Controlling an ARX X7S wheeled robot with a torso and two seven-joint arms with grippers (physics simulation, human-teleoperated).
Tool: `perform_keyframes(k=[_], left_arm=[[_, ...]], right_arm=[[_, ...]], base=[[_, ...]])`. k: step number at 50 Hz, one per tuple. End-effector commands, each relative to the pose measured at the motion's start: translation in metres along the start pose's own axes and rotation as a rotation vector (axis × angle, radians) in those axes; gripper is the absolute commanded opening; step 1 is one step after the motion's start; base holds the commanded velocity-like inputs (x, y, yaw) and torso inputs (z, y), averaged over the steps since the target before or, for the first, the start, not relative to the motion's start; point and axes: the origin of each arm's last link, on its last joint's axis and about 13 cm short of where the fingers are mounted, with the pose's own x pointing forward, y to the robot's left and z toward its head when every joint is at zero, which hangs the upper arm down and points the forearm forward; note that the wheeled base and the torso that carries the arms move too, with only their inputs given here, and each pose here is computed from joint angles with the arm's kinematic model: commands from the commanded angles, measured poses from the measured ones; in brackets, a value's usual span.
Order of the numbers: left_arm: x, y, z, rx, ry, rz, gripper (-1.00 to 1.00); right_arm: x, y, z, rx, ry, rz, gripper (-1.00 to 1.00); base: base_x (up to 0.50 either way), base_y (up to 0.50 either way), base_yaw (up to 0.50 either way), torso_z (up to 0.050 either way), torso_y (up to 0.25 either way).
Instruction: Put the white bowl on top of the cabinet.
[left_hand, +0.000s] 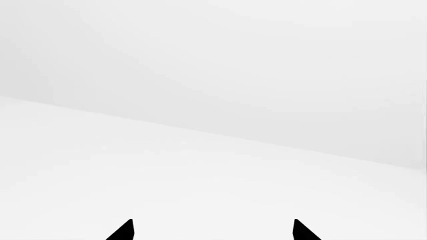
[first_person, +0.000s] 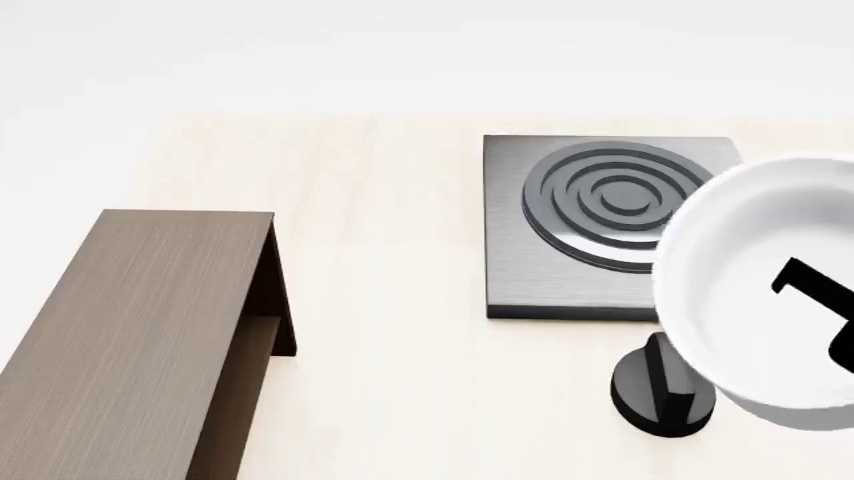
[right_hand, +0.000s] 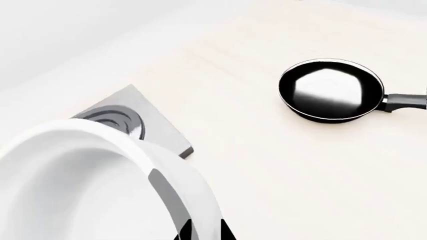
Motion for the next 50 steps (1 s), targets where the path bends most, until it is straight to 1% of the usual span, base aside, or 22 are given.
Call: perform_keyframes(k=[1,10,13,17,27,32,37,46,50], left_arm=[[0.0,0.0,0.0,-0.002,0.003,-0.001,1.0],[0.0,0.001,0.0,-0.006,0.003,0.003,1.0],[0.0,0.001,0.001,-0.008,0.002,0.003,1.0],[0.0,0.001,0.001,-0.01,0.001,0.005,1.0],[0.0,0.0,0.001,-0.01,0.003,0.0,1.0],[0.0,0.0,0.001,-0.009,0.004,0.0,1.0],[0.0,0.001,0.001,-0.01,0.004,0.0,1.0],[0.0,0.0,0.0,-0.01,0.007,-0.003,1.0],[0.0,0.0,0.0,-0.01,0.008,-0.002,1.0]], right_arm=[[-0.003,0.023,0.022,-0.058,-0.077,0.103,-1.0],[0.0,0.041,0.031,-0.074,-0.073,0.147,-1.0],[0.0,0.049,0.037,-0.072,-0.073,0.182,-1.0],[0.001,0.059,0.04,-0.098,-0.078,0.201,-1.0],[0.004,0.08,0.047,-0.131,-0.075,0.245,-1.0],[0.005,0.089,0.048,-0.139,-0.071,0.27,-1.0],[0.004,0.102,0.047,-0.166,-0.068,0.31,-1.0],[0.006,0.123,0.043,-0.174,-0.043,0.408,-1.0],[0.005,0.132,0.038,-0.199,-0.032,0.443,-1.0]], base=[[0.0,0.0,0.0,0.0,0.0],[0.0,0.0,0.0,0.0,0.001],[0.0,0.0,0.0,0.0,0.0],[0.0,0.0,0.0,0.0,0.002],[0.0,0.0,0.0,0.002,0.001],[0.0,0.0,0.0,0.0,0.0],[0.0,0.0,0.0,0.0,0.002],[0.0,0.0,0.0,0.0,0.001],[0.0,0.0,0.0,0.0,0.003]])
